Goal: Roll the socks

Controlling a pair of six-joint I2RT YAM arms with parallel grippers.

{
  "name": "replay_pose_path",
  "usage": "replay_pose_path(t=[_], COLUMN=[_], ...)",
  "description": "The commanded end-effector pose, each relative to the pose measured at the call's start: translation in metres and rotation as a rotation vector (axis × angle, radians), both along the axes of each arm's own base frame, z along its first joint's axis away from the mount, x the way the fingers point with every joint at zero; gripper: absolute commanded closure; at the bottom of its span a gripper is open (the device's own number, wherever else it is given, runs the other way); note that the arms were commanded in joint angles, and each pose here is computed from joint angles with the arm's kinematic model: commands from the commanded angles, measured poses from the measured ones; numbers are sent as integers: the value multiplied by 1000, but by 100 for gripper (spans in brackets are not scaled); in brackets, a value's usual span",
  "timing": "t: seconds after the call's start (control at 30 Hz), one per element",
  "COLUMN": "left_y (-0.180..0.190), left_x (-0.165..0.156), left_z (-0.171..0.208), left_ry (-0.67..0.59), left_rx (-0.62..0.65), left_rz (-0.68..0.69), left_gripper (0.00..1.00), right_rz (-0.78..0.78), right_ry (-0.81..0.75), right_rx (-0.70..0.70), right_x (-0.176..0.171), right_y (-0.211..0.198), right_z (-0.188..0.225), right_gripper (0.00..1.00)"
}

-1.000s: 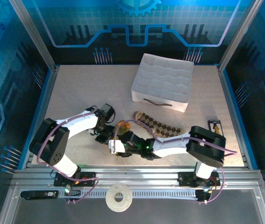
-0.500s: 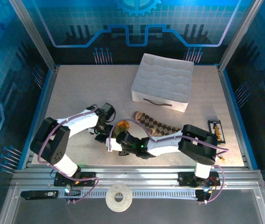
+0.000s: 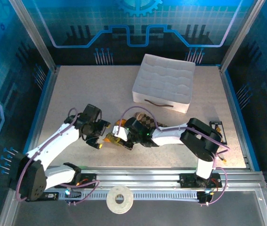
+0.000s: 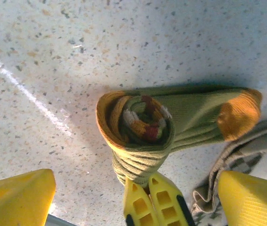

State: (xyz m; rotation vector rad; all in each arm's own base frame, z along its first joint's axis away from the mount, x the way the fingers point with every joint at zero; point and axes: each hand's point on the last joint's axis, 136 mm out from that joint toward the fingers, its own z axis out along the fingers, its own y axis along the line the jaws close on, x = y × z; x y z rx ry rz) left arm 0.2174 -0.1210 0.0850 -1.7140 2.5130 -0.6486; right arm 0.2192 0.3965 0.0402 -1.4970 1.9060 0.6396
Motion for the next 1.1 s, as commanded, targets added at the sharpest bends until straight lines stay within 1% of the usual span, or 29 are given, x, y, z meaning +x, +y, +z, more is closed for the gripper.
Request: replay_pose_path(t=[0.0,0.07,0.17,0.47,0.6,0.67,0.77,0.8,0.83,0.9,0.93,1.0,1.07], left_y=[-4,-10,-16,-34,-35,-31,-24,-22,-20,-13,-10,-5,-1], left_x=[8,10,9,12,7,2,-4,-6,-11,-23,-31,-45,-56], left_z=[-4,-5,-9,-30,-46,-57,-75,-80,-86,-97,-102,-106,-106], left_ry=[-109,-151,-164,-152,-99,-66,-8,15,49,129,169,245,295], left_rx=[-35,-62,-68,-61,-28,-6,37,52,67,105,118,142,162], left_rz=[-32,-53,-83,-135,-147,-139,-127,-126,-126,-113,-110,-99,-101], left_gripper=[15,23,28,28,31,36,49,51,53,63,69,81,89], right_rz=[-47,-69,-82,-100,-119,-125,-127,-124,-122,-118,-113,-93,-48], right_ry=[331,377,449,548,576,590,593,593,590,573,557,515,445], right_rx=[-198,-174,-181,-205,-212,-212,-204,-199,-193,-181,-182,-197,-195], right_x=[-32,-21,-17,-8,-5,-4,-4,-3,-3,-2,-1,-1,-2], right_y=[-54,-50,-52,-50,-50,-50,-48,-47,-47,-45,-45,-44,-39], right_z=[-69,-65,-68,-70,-73,-74,-74,-73,-72,-69,-67,-64,-54], right_gripper=[100,100,100,100,100,100,100,100,100,100,99,92,85])
